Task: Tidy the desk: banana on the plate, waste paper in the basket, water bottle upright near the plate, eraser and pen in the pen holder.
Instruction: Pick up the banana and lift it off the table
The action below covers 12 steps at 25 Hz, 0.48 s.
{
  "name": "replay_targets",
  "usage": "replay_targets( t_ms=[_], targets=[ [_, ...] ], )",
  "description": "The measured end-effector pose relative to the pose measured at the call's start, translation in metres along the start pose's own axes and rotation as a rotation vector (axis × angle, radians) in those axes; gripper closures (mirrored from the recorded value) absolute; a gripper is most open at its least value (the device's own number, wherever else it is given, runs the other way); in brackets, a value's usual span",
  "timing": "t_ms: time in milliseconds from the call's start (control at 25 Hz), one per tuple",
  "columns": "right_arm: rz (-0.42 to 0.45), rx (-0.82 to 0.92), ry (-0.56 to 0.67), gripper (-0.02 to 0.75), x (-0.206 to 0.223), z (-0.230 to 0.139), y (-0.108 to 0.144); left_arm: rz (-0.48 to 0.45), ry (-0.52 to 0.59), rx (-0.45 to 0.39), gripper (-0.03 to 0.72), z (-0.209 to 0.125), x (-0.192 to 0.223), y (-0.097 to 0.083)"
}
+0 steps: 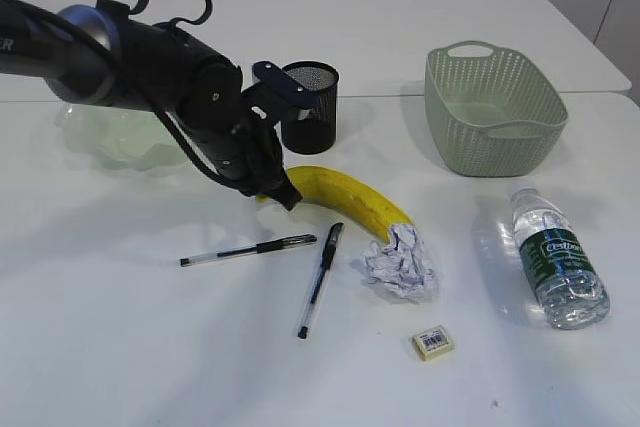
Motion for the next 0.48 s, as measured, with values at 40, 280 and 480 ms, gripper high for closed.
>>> replay_targets(
  t_ms=[40,280,480],
  targets=[
    [0.000,0.000,0.000,0.370,0.000,0.000,0.000,0.003,-0.005,-0.001,0.689,0.001,-0.002,0.001],
    [0.000,0.000,0.000,0.370,0.000,0.000,0.000,0.018,-0.029,0.000,0.693,0.006,-0.015,0.005],
    [0.000,0.000,0.000,0.370,0.000,0.000,0.000,0.024,0.019,0.033,0.694,0.002,-0.017,0.006]
  ],
)
Point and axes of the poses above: a point on each arm's last joint axis where the gripper is mounted, x pointing out along that axis toward the gripper, y along the wrist's bending axis when the last joint is at zero, z = x × y, the point moved 1 cm from there along x, pointing out along that axis toward the gripper, and after that the axes turned 15 degrees about x, right-handed, at the moved point
